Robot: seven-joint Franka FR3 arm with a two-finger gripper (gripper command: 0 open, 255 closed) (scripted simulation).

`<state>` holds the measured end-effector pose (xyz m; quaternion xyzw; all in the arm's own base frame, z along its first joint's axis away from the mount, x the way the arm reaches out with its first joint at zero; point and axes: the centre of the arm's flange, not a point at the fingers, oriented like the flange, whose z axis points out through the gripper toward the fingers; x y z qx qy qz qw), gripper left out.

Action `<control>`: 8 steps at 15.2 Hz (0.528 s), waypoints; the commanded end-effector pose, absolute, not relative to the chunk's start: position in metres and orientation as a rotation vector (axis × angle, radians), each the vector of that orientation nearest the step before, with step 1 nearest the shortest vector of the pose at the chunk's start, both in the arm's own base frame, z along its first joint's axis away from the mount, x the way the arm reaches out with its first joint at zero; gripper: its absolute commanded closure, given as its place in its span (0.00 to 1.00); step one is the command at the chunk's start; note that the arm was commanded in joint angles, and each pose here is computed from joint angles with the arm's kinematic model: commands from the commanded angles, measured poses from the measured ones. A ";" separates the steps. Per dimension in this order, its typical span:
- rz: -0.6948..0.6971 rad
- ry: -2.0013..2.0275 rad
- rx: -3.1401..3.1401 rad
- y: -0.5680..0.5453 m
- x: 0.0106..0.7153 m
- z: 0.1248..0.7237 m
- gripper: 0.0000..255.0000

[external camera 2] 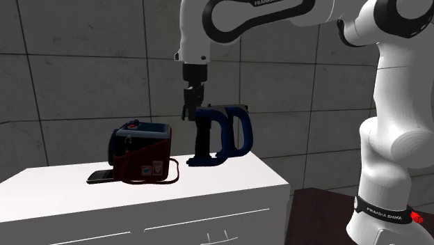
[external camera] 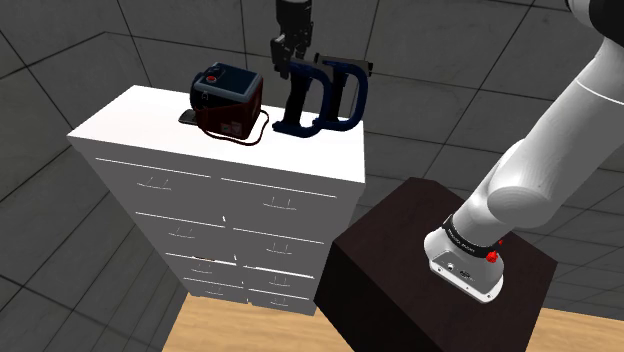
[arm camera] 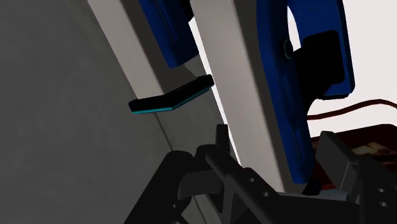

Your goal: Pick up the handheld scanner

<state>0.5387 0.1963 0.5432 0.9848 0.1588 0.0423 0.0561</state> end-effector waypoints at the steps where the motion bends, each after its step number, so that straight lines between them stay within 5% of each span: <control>1: 0.129 0.482 2.988 0.197 0.539 0.554 1.00; 8: 0.129 0.482 2.988 0.197 0.539 0.591 1.00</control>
